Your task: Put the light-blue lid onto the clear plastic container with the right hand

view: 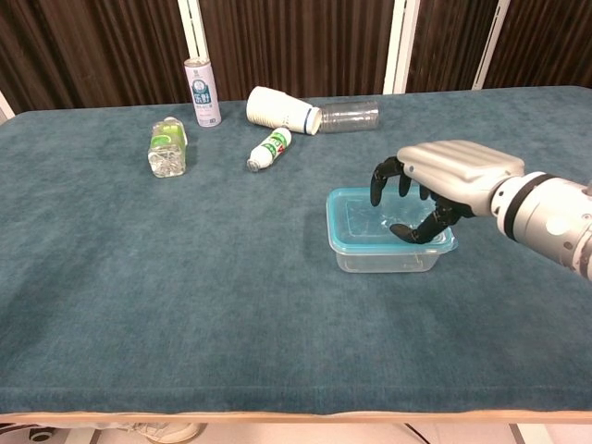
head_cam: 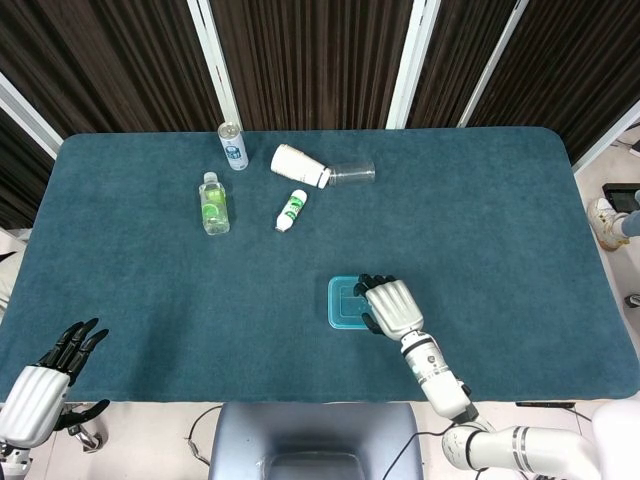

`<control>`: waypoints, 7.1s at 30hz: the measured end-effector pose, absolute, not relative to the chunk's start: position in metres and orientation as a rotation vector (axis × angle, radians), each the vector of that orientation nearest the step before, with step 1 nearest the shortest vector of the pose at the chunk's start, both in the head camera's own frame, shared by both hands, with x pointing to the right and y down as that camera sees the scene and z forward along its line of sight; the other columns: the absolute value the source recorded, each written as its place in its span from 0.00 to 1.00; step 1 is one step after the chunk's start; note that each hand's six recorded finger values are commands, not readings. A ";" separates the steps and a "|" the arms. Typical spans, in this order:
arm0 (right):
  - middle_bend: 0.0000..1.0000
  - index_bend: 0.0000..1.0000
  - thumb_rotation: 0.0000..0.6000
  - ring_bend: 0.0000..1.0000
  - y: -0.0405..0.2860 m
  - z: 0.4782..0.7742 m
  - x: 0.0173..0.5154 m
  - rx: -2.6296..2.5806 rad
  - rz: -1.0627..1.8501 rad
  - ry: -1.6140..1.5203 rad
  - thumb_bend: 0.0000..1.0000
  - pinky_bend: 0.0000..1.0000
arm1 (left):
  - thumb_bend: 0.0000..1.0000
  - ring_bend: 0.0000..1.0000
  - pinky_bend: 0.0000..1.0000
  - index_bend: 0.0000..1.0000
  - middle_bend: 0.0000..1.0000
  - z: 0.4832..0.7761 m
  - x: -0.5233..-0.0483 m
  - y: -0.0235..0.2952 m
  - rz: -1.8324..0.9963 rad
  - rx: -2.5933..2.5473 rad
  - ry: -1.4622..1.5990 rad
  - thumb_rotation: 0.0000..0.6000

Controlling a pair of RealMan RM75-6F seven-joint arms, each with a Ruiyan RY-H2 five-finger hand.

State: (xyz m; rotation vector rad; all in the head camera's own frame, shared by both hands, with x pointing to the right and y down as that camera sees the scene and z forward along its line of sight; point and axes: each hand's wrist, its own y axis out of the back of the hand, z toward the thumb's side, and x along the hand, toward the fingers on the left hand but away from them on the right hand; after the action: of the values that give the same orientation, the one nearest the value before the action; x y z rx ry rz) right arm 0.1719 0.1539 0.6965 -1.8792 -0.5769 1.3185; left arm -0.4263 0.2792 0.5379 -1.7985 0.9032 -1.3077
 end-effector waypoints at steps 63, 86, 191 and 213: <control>0.36 0.46 1.00 0.34 0.146 0.713 0.137 -2.055 1.098 -0.660 0.54 0.47 | 0.44 0.00 0.38 0.11 0.00 0.538 -0.423 0.282 -1.297 -1.807 0.880 1.00; 0.36 0.45 1.00 0.33 0.154 0.736 0.143 -2.096 1.130 -0.619 0.53 0.46 | 0.44 0.00 0.38 0.11 0.00 0.536 -0.424 0.283 -1.288 -1.811 0.886 1.00; 0.36 0.43 1.00 0.32 0.203 0.717 0.182 -2.216 0.945 -0.567 0.54 0.45 | 0.44 0.01 0.38 0.11 0.00 0.536 -0.424 0.283 -1.282 -1.819 0.888 1.00; 0.36 0.43 1.00 0.32 0.199 0.690 0.167 -2.238 0.826 -0.618 0.53 0.45 | 0.44 0.01 0.38 0.11 0.00 0.537 -0.423 0.283 -1.289 -1.811 0.878 1.00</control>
State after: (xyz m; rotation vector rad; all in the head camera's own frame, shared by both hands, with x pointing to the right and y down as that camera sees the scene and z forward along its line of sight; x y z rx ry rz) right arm 0.1666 0.1987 0.6901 -2.2377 -0.6183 0.8262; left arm -0.4234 0.2832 0.5375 -1.8114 0.8781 -1.2886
